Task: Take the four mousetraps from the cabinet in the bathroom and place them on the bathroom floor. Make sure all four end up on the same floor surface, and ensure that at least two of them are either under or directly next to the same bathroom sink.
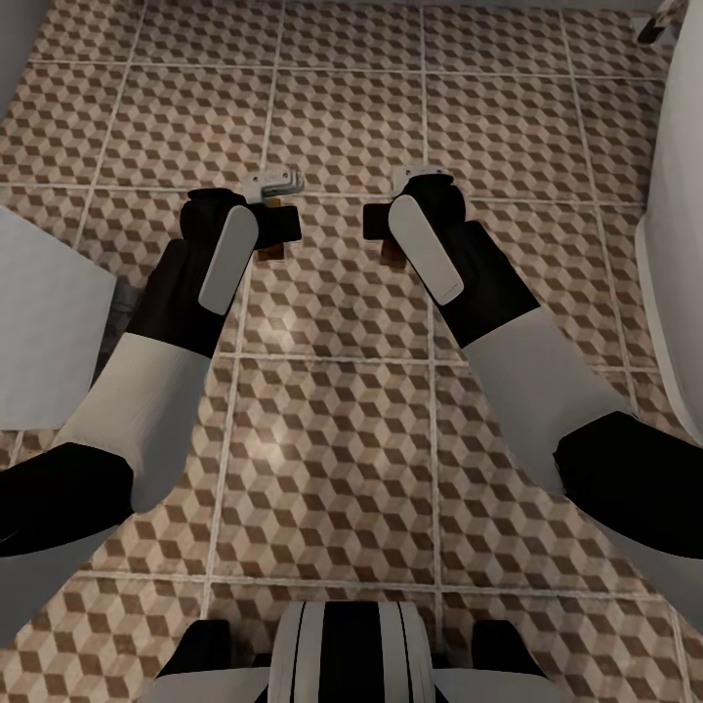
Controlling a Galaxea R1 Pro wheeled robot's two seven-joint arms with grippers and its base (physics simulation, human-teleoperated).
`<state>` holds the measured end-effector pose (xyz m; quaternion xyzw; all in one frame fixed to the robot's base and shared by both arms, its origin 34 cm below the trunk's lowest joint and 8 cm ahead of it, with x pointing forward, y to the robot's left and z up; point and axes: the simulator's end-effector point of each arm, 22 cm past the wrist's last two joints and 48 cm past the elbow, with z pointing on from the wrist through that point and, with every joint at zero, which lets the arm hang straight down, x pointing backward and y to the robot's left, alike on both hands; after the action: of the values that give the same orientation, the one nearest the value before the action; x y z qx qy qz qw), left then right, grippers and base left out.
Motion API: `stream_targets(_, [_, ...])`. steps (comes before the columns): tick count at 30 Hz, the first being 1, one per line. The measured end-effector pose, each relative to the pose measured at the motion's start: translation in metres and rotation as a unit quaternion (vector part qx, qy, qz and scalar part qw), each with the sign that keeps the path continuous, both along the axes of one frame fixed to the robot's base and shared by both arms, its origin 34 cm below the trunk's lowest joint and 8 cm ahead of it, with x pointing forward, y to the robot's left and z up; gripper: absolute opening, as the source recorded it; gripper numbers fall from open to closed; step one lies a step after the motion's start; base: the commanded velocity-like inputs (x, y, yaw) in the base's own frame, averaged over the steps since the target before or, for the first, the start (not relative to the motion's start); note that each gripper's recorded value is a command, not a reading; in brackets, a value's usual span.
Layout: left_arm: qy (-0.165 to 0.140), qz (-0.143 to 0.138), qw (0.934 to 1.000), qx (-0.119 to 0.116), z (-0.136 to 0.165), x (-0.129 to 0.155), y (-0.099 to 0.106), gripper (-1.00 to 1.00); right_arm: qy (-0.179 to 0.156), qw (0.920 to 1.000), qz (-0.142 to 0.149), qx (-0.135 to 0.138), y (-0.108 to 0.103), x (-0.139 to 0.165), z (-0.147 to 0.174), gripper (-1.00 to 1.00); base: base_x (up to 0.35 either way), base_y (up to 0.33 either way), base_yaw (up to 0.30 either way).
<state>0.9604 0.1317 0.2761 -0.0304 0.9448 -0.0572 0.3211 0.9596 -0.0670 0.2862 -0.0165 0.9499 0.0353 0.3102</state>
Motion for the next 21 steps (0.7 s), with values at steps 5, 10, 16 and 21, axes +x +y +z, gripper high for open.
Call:
stream_targets(5, [0.0, 0.0, 1.0, 0.0, 0.0, 0.0002, -0.0002, -1.0, 0.0, 1.0, 0.0, 0.0, 0.0002, 0.0, 0.0, -1.0, 0.337, 0.0, 0.0])
stream_targets(10, [-0.005, 0.002, 1.0, 0.0, 0.0011, 0.0019, 0.0004, -1.0, 0.001, 1.0, 0.001, 0.0, 0.0005, -0.0003, -0.0006, -1.0, 0.208, 0.0, 0.0])
stream_targets(16, [-0.006, 0.003, 1.0, 0.0, 0.0018, 0.0024, 0.0008, -1.0, 0.001, 1.0, 0.001, 0.0, 0.0005, -0.0003, -0.0008, -1.0, 0.024, 0.0, 0.0])
stream_targets(21, [-0.007, 0.003, 1.0, 0.001, 0.0022, 0.0024, 0.0005, -1.0, 0.0, 1.0, 0.001, 0.0, 0.0003, -0.0001, -0.0003, -1.0, 0.054, 0.0, 0.0])
